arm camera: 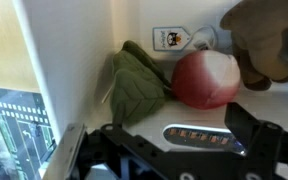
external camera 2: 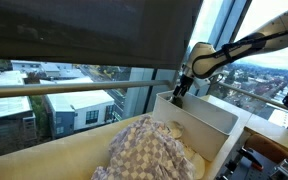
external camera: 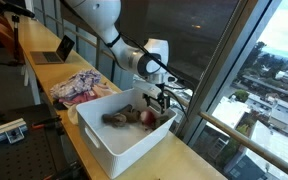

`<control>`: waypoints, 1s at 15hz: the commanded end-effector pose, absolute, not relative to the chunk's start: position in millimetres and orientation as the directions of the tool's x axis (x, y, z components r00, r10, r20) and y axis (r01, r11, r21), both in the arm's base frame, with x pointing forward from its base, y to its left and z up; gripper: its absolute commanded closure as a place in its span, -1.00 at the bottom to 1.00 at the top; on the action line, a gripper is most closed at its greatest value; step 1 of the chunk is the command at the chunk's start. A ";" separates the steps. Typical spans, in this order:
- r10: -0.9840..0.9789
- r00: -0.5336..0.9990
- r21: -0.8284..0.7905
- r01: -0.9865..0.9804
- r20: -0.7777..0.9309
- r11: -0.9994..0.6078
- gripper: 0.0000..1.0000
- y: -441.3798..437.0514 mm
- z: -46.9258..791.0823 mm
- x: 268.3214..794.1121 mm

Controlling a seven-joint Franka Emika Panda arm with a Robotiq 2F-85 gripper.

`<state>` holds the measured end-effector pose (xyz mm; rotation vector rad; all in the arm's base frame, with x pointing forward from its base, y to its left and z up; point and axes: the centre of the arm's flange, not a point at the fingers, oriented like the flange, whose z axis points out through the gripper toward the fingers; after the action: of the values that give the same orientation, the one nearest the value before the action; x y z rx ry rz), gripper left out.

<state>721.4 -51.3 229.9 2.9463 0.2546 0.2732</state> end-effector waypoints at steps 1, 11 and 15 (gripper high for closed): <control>0.127 0.981 0.145 0.106 0.145 -0.984 -1.00 -50.9 205.5 730.4; 0.096 0.982 0.070 0.086 0.162 -0.994 -1.00 -37.1 173.9 756.1; 0.067 0.985 0.044 0.061 0.158 -0.997 -0.70 -53.1 159.2 756.2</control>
<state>742.7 -41.2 168.9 3.0508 0.1318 0.2641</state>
